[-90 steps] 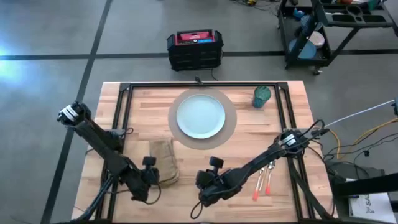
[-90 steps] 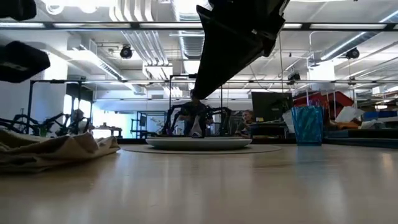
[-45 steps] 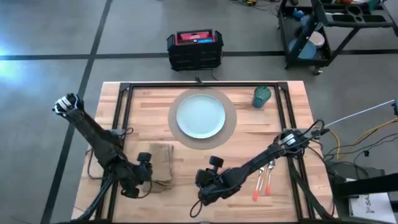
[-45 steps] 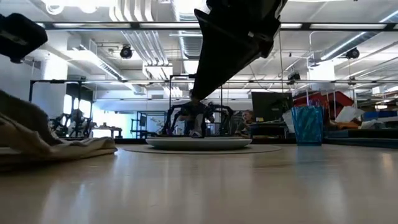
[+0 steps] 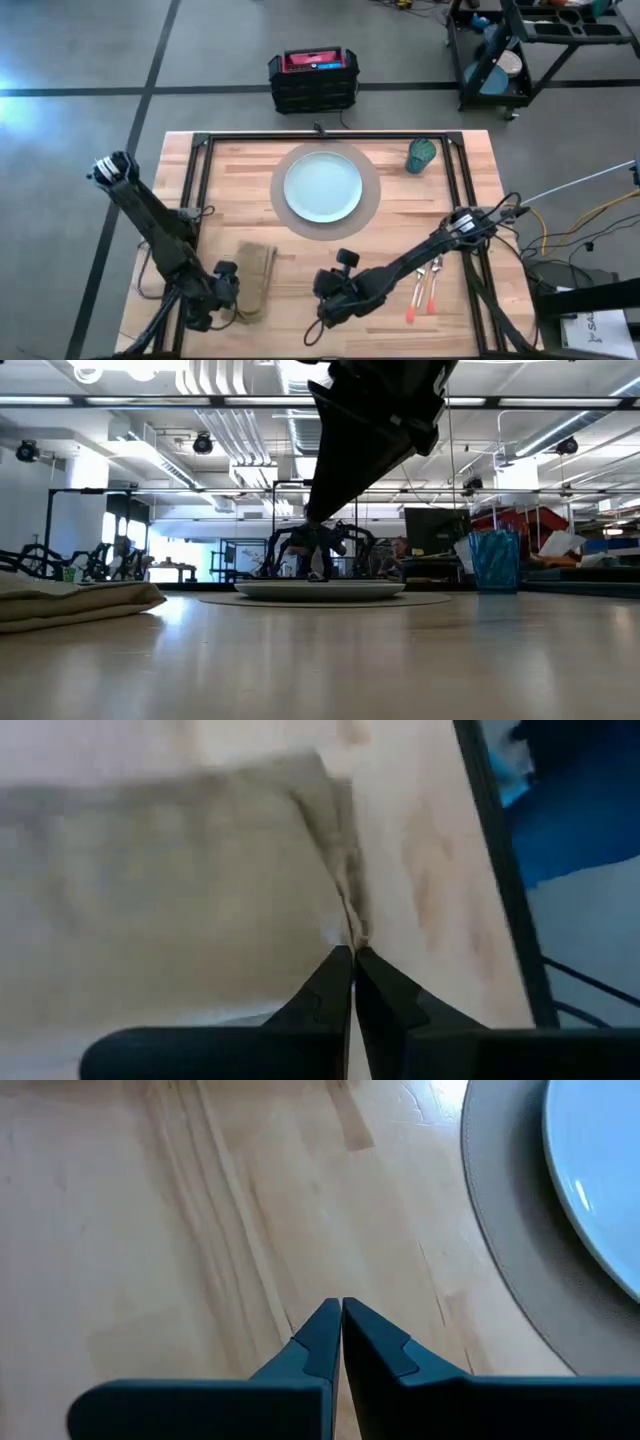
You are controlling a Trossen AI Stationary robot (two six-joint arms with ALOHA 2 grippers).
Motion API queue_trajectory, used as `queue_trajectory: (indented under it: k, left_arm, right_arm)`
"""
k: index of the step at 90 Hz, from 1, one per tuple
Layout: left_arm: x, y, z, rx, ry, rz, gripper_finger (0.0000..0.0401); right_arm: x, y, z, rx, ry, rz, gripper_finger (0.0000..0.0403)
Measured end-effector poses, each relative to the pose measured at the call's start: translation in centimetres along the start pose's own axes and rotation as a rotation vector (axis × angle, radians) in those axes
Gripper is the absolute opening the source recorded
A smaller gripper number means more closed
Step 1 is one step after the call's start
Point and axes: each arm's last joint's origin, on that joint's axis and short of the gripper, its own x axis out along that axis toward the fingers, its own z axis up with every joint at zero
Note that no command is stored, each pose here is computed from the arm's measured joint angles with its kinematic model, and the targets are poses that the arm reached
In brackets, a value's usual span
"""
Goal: Set table place
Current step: Fold the brown table napkin
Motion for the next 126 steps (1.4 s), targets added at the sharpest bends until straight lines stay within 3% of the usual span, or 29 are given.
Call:
queue_trajectory:
  k: [18, 30, 44, 64, 78, 102, 126]
  left_arm:
    - [1.5, -0.2, -0.1, -0.071, 0.066, -0.016, 0.0025]
    - [0.2, -1.0, 1.0, -0.071, -0.001, -0.060, 0.0066]
    - [-1.8, -1.1, 1.6, -0.080, -0.125, -0.030, 0.0130]
    - [-2.4, 0.7, 1.8, -0.180, -0.332, 0.230, 0.0187]
    - [-0.4, 3.8, 1.4, -0.467, -0.316, 0.321, 0.0178]
    - [2.4, 7.0, -0.2, -0.591, -0.268, 0.381, 0.0126]
    - [3.0, 11.9, -1.0, -0.721, -0.349, 0.510, 0.0085]
  right_arm:
    - [0.2, -0.2, 0.1, -0.002, 0.023, 0.018, 0.0000]
    - [0.3, -0.3, 0.2, 0.000, 0.038, 0.029, 0.0000]
    - [0.3, -0.3, 0.1, 0.000, 0.041, 0.031, 0.0000]
    - [0.3, -0.3, 0.0, 0.002, 0.059, 0.026, 0.0000]
    - [-0.1, -0.7, -1.2, 0.010, 0.137, -0.044, 0.0000]
    - [-1.5, -1.1, -3.4, 0.012, 0.227, -0.190, 0.0000]
    - [-1.4, -1.7, -4.4, 0.026, 0.245, -0.267, 0.0000]
